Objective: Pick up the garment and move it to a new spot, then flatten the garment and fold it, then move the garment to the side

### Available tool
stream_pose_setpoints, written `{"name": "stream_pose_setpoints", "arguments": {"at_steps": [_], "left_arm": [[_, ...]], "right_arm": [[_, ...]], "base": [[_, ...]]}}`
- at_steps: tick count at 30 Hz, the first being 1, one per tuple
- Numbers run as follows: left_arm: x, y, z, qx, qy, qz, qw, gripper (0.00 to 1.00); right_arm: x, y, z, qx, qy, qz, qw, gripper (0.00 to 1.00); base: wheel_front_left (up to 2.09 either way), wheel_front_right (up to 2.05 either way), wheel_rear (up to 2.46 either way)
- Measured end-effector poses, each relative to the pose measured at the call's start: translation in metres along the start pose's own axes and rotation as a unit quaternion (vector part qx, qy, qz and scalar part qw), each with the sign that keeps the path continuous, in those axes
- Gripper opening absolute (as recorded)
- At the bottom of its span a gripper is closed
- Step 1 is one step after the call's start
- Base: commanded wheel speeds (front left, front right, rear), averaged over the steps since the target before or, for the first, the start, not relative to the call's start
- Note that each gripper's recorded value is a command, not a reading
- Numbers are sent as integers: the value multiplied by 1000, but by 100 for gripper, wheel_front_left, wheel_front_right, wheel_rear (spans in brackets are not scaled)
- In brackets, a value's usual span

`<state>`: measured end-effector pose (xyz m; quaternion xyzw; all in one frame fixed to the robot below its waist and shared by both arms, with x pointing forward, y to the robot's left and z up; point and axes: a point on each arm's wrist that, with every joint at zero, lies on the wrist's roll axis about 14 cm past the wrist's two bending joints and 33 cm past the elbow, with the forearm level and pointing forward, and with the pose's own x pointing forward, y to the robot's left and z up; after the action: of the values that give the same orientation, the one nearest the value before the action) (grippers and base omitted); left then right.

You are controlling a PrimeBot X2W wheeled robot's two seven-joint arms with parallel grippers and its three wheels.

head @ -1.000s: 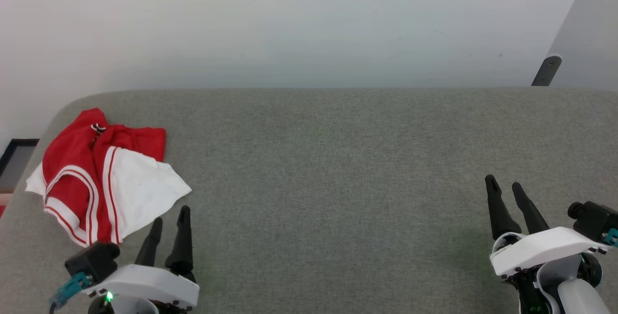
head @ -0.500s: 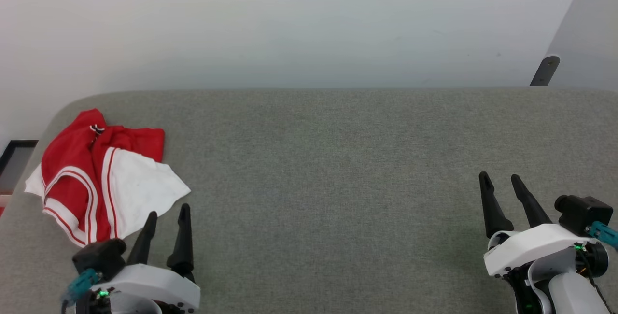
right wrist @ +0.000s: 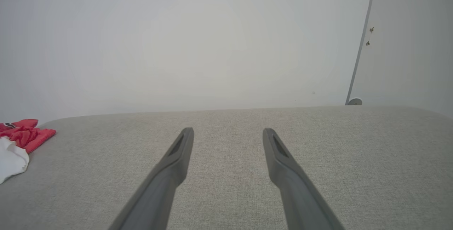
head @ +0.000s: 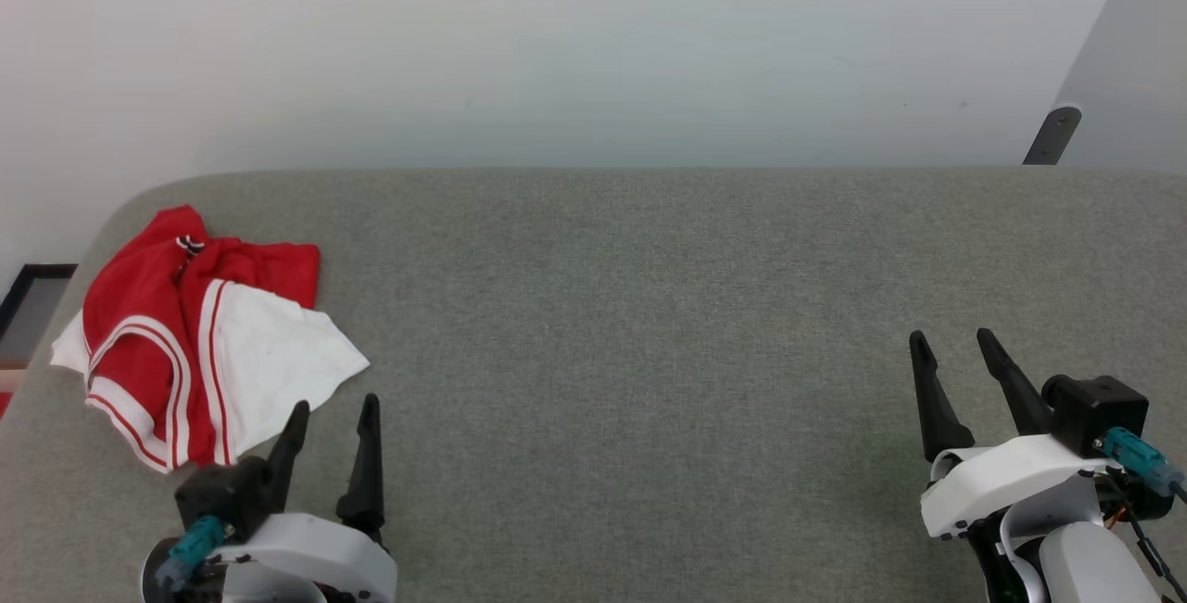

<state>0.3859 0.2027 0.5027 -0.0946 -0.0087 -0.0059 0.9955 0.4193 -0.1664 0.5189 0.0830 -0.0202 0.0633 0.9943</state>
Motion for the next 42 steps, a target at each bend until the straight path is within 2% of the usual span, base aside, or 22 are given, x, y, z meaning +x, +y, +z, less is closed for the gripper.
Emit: {"name": "stream_pose_setpoints", "arguments": {"at_steps": [17, 24, 42], "left_arm": [[-1, 0, -3, 66, -2, -8, 998, 100], [-1, -1, -5, 87, -2, -13, 996, 100], [-3, 8, -18, 94, 12, -4, 996, 100]], "right_arm": [[1, -11, 13, -58, -28, -15, 998, 100], [-3, -12, 7, -74, -23, -17, 997, 100], [-1, -5, -10, -111, -4, -6, 994, 100]], "base": [[0, 0, 0], [0, 0, 0], [0, 0, 0]]}}
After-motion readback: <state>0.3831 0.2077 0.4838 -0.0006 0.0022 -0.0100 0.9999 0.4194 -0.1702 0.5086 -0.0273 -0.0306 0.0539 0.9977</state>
